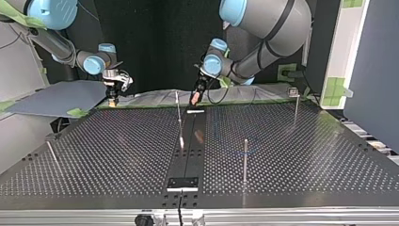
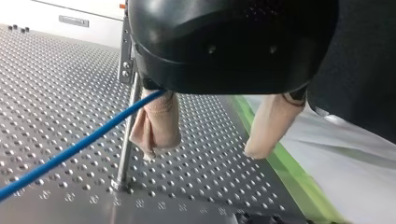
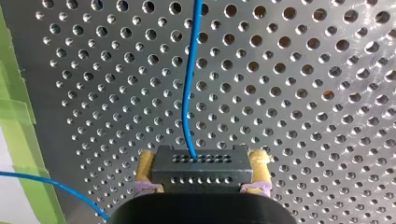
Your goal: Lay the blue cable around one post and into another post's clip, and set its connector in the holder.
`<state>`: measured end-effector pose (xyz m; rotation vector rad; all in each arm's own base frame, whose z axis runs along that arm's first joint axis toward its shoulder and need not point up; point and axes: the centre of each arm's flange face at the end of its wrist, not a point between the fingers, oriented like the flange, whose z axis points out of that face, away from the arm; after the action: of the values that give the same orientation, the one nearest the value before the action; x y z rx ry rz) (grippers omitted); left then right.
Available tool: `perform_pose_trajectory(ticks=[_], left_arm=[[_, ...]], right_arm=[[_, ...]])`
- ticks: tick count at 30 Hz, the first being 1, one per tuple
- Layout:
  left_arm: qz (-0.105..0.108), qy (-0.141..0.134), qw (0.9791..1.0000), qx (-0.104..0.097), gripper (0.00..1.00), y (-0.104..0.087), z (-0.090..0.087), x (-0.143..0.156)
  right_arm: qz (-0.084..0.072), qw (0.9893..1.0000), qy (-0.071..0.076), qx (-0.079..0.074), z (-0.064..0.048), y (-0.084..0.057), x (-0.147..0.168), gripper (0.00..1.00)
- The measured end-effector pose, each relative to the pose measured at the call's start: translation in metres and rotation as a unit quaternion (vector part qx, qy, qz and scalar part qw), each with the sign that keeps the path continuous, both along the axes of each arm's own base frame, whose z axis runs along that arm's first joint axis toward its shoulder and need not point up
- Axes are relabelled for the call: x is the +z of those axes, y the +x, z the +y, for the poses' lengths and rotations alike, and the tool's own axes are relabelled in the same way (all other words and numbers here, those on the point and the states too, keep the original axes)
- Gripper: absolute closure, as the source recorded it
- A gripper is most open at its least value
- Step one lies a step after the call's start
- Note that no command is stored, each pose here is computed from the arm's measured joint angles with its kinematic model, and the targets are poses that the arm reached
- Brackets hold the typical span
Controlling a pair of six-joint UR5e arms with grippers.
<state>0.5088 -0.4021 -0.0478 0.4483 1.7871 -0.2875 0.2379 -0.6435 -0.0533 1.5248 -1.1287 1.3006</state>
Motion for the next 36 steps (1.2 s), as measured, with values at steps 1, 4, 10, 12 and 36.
perform_pose_trajectory(ticks=[1, 4, 10, 12, 36], left_arm=[[-0.001, -0.004, 1.0000, -0.003, 0.00, 0.001, -0.001, 0.001], [-0.006, -0.019, 0.9998, -0.010, 0.00, 0.004, -0.002, 0.003], [-0.017, -0.052, 0.9984, -0.011, 0.00, 0.013, -0.001, 0.007], [-0.021, -0.064, 0.9977, -0.008, 0.00, 0.016, -0.001, 0.008], [0.001, -0.038, 0.9992, -0.016, 0.00, 0.004, -0.007, 0.031]], right_arm=[[0.000, 1.0000, 0.000, 0.000, 0.000, 0.000, 0.000, 0.81], [0.000, 1.0000, 0.000, 0.000, 0.000, 0.000, 0.000, 0.81], [0.000, 1.0000, 0.000, 0.000, 0.000, 0.000, 0.000, 0.81], [0.000, 1.0000, 0.000, 0.000, 0.000, 0.000, 0.000, 0.81], [-0.001, 1.0000, 0.002, -0.001, 0.000, -0.002, -0.001, 0.81]])
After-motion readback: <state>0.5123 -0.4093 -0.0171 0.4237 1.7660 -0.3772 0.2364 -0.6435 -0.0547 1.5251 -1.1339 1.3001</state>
